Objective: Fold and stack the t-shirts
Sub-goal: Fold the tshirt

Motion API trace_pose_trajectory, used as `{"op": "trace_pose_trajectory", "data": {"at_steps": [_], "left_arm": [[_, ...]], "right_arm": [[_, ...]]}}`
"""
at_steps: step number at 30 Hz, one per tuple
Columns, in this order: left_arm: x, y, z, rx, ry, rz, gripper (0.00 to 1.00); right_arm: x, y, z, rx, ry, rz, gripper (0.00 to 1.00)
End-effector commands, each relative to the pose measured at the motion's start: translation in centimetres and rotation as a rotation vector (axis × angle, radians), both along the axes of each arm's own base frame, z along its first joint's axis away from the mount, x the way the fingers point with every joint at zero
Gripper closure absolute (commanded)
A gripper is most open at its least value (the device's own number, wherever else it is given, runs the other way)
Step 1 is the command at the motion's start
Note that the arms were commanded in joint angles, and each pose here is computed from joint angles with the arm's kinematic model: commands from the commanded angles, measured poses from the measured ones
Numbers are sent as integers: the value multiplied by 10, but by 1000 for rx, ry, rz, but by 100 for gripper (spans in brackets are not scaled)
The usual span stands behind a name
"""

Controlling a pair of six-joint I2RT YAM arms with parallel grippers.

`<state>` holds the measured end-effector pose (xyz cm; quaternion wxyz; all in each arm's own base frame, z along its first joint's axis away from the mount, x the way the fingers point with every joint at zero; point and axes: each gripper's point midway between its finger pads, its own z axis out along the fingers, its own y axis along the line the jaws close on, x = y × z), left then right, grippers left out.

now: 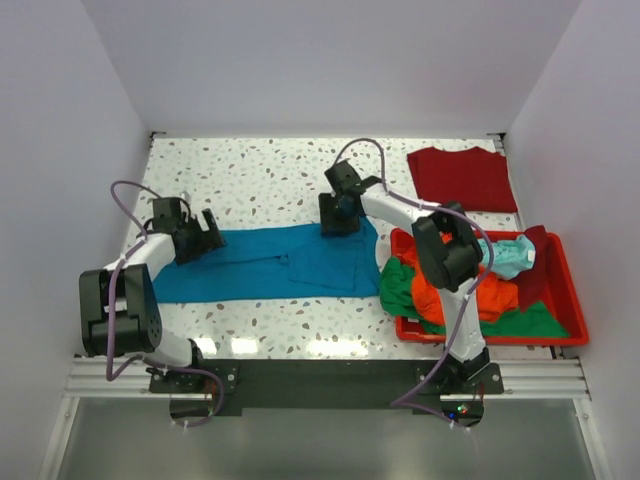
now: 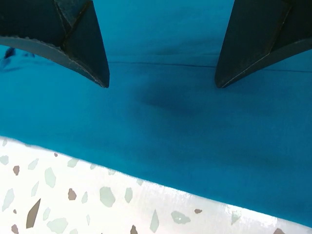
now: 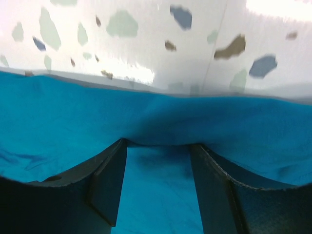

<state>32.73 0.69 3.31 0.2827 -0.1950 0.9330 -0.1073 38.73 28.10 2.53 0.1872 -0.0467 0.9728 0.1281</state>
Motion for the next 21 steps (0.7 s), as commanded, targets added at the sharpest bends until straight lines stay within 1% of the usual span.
{"op": "trace_pose_trajectory", "data": {"at_steps": [1, 7, 9, 11, 12, 13, 14, 16, 17, 21], "left_arm": [[1, 3, 11, 24, -45, 4, 5], [-10, 0, 20, 26, -48, -17, 5], [-7, -2, 34, 20, -87, -21, 5], [-3, -4, 49, 13, -128, -30, 5], [-1, -4, 54, 15, -140, -30, 5], [1, -5, 57, 15, -147, -36, 5], [5, -4, 61, 14, -159, -41, 4], [8, -6, 54, 6, -136, -55, 3], [13, -5, 56, 3, -136, -62, 3], [24, -7, 47, -17, -133, -59, 3]], "right_arm": [[19, -27, -34, -148, 14, -17, 41], [74, -35, -29, -146, -22, -62, 40], [93, -29, -15, -120, -61, -50, 39], [103, -26, -17, -107, -63, -27, 38], [112, -19, -4, -73, -86, -13, 38], [116, -16, -6, -66, -86, 0, 38], [125, -12, 7, -52, -122, 11, 38], [127, -1, 18, 1, -138, 44, 38], [131, 8, 33, 47, -172, 69, 38], [129, 17, 76, 138, -254, 82, 37]]}}
